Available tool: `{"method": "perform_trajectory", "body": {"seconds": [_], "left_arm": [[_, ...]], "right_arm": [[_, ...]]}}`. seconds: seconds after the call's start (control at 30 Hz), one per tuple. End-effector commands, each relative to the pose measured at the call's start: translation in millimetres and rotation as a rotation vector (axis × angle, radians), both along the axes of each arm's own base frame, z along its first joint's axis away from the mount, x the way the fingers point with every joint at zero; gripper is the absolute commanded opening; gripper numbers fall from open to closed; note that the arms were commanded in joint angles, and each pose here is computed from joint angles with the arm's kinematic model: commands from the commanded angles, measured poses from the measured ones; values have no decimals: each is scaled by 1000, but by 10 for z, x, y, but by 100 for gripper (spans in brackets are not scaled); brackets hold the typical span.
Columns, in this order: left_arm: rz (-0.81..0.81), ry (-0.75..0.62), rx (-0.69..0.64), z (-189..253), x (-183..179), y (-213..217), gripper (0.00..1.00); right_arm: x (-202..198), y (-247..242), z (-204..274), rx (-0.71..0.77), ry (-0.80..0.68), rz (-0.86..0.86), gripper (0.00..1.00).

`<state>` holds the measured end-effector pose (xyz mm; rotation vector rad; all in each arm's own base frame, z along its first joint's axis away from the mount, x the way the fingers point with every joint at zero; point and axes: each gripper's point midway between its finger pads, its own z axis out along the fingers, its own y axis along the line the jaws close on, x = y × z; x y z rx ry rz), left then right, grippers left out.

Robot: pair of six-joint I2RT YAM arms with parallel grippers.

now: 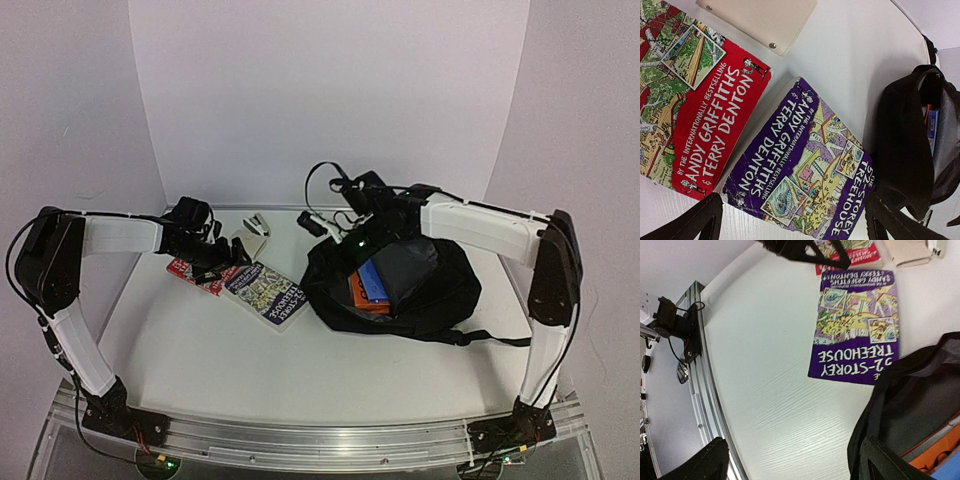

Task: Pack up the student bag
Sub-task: Move the student bag to the center of the board, then pick up the book from the center of the board.

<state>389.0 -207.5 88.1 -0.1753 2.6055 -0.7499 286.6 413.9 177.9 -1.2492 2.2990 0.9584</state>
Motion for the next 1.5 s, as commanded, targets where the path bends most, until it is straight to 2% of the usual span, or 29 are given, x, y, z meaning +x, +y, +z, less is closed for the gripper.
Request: {"method": "perform_trajectory", "body": {"seconds": [0.0, 0.17, 0.37, 0.53, 0.67, 0.8, 1.0, 1.2, 1.47], "left_arm": [[15, -41, -34, 150, 88, -11, 99], [49, -34, -46, 110, 68, 18, 99], [127, -28, -27, 71, 128, 251, 100], [154, -18, -42, 30, 191, 379, 100], [142, -15, -78, 47, 161, 333, 99], [123, -33, -137, 148, 61, 276, 99], [89, -49, -179, 230, -219, 136, 98], [97, -11, -219, 109, -387, 35, 95], [71, 42, -235, -178, -390, -220, 94]], "right_arm": [[-77, 184, -282, -24, 40, 37, 91], [32, 235, -747, -100, 68, 9, 90], [467, 79, -1121, -242, -30, -115, 90], [1007, -300, -1250, -310, -64, -276, 90], [1301, -566, -1173, -315, -83, -357, 89], [1278, -498, -882, -242, -94, -324, 90], [1060, -90, -566, -116, -73, -227, 90], [1098, 218, -694, -99, -68, -206, 90], [1196, 366, -1056, -114, -36, -199, 93]]}}
